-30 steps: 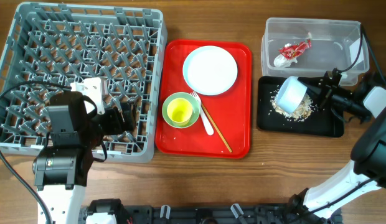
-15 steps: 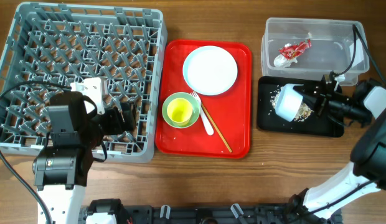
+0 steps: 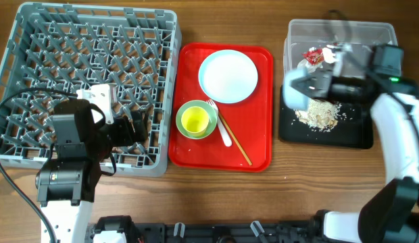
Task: Sort waste into correct bins and load items into the dishwasher rack
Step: 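Tip the blue bowl over the black tray to dump the rice, then place the empty blue bowl onto the white plate with right gripper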
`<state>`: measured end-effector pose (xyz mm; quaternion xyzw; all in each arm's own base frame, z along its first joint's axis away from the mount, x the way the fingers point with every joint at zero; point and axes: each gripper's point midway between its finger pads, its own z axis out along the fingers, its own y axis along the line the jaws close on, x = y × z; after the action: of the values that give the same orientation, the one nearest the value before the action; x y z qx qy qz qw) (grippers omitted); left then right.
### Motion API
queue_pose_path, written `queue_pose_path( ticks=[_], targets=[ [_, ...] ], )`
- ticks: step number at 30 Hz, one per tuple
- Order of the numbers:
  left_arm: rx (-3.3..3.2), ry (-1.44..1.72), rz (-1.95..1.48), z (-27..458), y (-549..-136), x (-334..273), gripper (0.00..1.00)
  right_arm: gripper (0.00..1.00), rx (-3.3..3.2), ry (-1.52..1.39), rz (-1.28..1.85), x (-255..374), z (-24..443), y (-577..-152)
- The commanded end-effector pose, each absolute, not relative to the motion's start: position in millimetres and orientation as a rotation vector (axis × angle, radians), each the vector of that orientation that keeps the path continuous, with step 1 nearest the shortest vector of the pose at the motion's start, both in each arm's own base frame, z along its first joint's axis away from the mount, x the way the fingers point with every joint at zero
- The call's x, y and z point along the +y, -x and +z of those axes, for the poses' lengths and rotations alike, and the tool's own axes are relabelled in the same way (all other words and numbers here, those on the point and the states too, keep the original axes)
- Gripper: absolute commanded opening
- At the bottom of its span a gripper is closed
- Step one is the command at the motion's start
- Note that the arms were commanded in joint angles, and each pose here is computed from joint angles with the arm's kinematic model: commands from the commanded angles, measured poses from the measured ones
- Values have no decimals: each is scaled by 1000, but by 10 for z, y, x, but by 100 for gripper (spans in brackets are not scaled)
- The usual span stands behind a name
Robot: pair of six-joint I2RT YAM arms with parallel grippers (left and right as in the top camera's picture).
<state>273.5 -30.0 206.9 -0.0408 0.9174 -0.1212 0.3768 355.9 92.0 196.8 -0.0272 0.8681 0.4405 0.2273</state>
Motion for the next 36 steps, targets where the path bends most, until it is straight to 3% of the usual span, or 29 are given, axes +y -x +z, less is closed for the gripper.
queue_pose_path(
  ticks=[1,8,12,25,31,36],
  targets=[
    [2332,102,-317,2141,-2757,-316,100,4,2415,155,987,1327,1999,-3726],
    [2333,102,-317,2139,-2757,-315,100,5,2289,372,544,1978,1933,-4032],
    [2336,103,-317,2134,-2750,-315,100,4,2224,520,460,2325,1839,-4057],
    [2346,105,-318,2115,-2732,-316,100,4,2378,527,460,2657,664,-4252],
    [2348,105,-318,2112,-2730,-317,100,5,2437,512,497,2675,502,-4178],
    [2350,105,-318,2108,-2727,-316,100,30,2427,547,592,2787,581,-4115]
  ],
)
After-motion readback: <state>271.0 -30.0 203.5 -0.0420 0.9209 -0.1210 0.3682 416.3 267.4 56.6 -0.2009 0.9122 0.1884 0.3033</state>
